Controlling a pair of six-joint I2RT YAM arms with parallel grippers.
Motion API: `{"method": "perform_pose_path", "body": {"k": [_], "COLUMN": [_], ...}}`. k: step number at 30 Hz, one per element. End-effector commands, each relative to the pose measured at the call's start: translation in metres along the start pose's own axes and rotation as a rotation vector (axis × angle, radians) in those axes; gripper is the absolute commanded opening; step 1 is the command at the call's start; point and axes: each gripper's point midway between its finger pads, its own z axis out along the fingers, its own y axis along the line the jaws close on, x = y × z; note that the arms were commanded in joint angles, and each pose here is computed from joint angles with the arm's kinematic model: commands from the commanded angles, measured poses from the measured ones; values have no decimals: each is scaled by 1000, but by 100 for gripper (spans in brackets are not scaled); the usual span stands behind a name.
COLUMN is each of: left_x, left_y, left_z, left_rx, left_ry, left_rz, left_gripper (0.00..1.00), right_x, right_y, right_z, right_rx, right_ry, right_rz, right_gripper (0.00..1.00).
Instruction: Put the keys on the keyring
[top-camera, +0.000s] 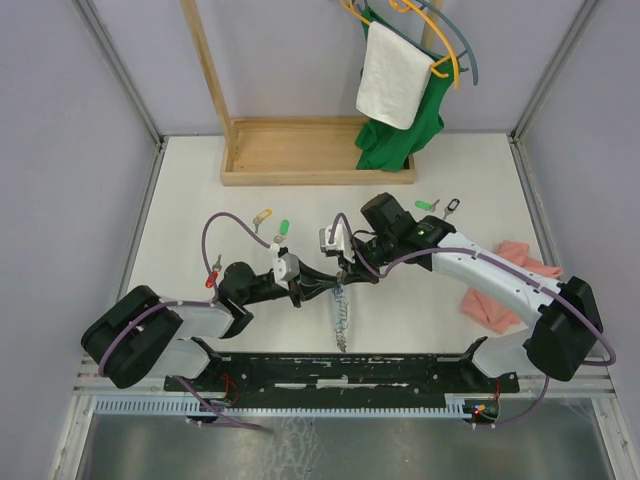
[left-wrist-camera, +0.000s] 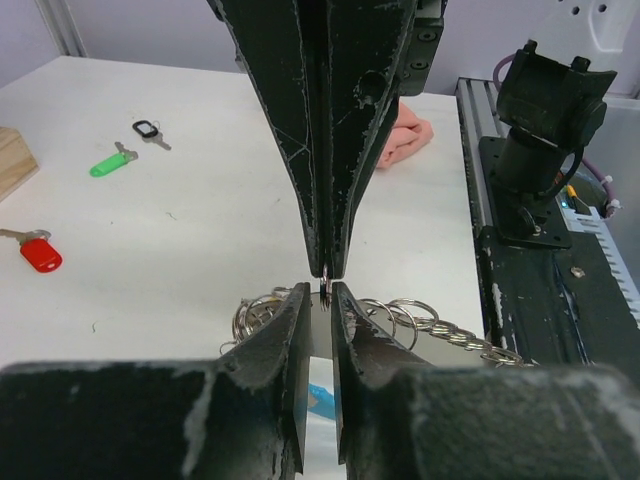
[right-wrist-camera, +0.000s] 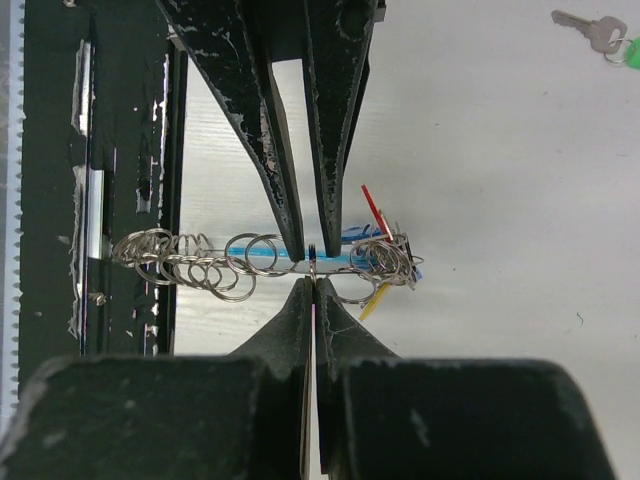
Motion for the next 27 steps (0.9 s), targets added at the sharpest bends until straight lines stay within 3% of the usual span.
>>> {"method": "perform_pose_path", "body": {"k": [1, 15, 23, 27], "left_x": [-13, -11, -8, -2], "left_y": [0, -2, -5, -3], "left_z": [7, 11, 11, 10], "left_rx": [33, 59, 77, 70], "left_ry": [-22, -5, 10, 32], "left_rz": [48, 25, 22, 18], "left_gripper": [21, 24, 11, 16], "right_x": [-17, -22, -23, -25], "right_y": [-3, -2, -2, -3], "right_z": [-8, -4, -2, -3], "right_rx": [7, -9, -13, -11], "right_ry": [2, 38, 49, 51], "right_rz": [-53, -87, -96, -101], "right_gripper": [1, 1, 0, 1]}}
